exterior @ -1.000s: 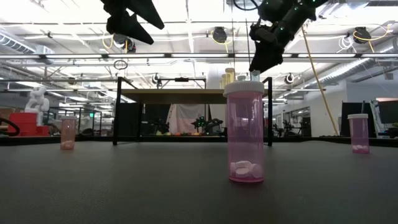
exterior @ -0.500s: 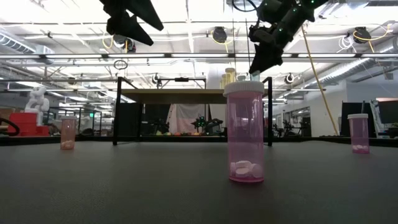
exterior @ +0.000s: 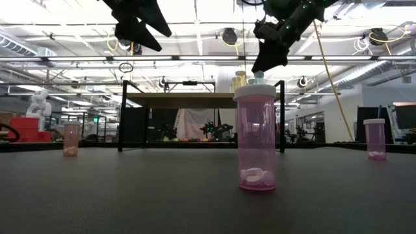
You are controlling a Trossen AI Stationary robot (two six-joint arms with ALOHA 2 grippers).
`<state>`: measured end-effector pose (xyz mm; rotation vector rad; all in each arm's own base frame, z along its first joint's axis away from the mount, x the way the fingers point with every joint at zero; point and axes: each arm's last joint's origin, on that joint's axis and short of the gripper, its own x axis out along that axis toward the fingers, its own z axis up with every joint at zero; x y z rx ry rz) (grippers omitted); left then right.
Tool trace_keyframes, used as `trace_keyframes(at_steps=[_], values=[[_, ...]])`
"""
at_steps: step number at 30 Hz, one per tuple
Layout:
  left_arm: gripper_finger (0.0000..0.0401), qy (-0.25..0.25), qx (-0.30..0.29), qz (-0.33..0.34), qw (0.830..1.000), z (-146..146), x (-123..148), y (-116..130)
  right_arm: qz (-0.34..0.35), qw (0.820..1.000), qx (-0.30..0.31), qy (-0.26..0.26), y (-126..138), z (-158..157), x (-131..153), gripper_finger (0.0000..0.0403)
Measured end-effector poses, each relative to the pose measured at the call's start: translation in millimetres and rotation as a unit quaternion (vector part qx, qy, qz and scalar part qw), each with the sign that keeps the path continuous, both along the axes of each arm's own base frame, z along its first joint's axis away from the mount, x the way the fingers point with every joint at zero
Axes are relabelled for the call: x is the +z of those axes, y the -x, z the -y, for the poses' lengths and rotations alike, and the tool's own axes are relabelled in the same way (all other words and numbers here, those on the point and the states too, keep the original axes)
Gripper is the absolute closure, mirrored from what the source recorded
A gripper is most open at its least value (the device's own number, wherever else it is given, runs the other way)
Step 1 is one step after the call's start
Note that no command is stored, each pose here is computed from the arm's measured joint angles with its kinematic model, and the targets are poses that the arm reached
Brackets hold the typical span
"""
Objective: Pick and place medicine bottles onto shelf by color
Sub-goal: Adjust the bottom blue pill bottle on the shelf
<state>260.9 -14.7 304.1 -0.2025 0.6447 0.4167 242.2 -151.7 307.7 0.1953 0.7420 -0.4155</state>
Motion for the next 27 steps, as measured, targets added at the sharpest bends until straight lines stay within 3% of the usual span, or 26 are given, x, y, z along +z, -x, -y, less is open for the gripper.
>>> trace_keyframes(at_steps=[7, 14, 21, 24, 27], values=[[0.0077, -0.01, -0.009, -0.007, 1.0, 0, 0, 0, -0.048, 0.996, 0.028, 0.066, -12, -17, -4, 0.0283], [0.0077, -0.016, -0.012, -0.012, 1.0, -2, -1, 0, -0.08, 0.99, 0.006, 0.117, -13, -19, -4, 0.0283], [0.0077, -0.001, -0.011, -0.011, 1.0, -5, -1, 0, -0.035, 0.993, -0.022, 0.113, -1, -24, 14, 0.0282], [0.0077, 0.003, -0.009, -0.009, 1.0, -5, -1, 0, 0.009, 0.995, -0.06, 0.076, 9, -26, 24, 0.0281], [0.0077, 0.005, -0.003, -0.003, 1.0, -7, 0, -1, 0.01, 0.998, -0.054, 0.025, 15, -26, 22, 0.0281]])
